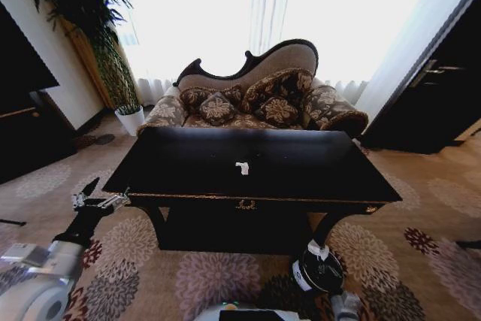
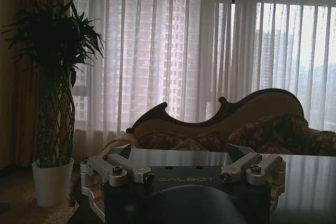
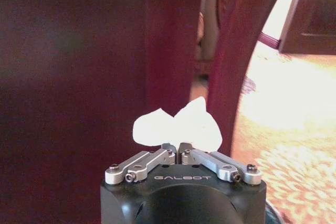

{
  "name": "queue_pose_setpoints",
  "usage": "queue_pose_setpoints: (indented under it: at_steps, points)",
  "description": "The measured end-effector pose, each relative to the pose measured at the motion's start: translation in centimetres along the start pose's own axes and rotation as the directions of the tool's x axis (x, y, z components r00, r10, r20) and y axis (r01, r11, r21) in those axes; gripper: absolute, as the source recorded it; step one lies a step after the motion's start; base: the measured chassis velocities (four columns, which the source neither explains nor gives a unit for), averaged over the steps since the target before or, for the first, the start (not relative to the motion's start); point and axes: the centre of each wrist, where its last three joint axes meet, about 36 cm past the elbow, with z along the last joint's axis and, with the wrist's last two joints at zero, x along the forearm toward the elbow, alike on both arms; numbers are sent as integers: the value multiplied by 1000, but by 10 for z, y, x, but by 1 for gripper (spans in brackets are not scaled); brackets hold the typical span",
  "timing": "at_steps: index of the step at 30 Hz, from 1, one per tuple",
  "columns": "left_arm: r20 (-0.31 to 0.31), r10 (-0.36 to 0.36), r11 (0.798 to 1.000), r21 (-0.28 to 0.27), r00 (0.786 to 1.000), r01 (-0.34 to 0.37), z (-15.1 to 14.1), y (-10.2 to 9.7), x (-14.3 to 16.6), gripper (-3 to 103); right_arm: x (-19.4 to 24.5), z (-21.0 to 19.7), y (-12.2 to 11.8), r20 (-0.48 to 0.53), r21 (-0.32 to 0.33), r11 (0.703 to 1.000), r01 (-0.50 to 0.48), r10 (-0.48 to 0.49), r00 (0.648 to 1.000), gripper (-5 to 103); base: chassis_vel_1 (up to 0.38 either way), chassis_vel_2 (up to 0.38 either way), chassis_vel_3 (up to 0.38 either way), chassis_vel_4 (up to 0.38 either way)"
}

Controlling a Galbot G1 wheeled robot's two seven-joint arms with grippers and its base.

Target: Move to the front of the table and place the trash on the table into the trash bin.

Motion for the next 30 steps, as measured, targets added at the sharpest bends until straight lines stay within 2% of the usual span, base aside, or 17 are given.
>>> queue_pose_setpoints:
  at_steps: [8, 11, 15, 22, 30]
  points:
    - [0, 0, 1000, 0, 1000, 0, 0, 0, 0, 100, -28, -14, -22, -117, 64, 996, -61, 68, 991, 1, 0, 0, 0, 0]
    - [0, 0, 1000, 0, 1000, 0, 0, 0, 0, 100, -37, -17, -34, -196, 106, 990, -90, 110, 974, 1, 0, 0, 0, 0]
    - [0, 0, 1000, 0, 1000, 0, 0, 0, 0, 100, -47, -23, -42, -249, 147, 982, -119, 153, 956, 1, 0, 0, 0, 0]
    - [0, 0, 1000, 0, 1000, 0, 0, 0, 0, 100, -59, -28, -42, -322, 218, 969, -115, 182, 929, 1, 0, 0, 0, 0]
    - [0, 0, 1000, 0, 1000, 0, 0, 0, 0, 100, -67, -30, -32, -352, 241, 965, -102, 185, 918, 1, 0, 0, 0, 0]
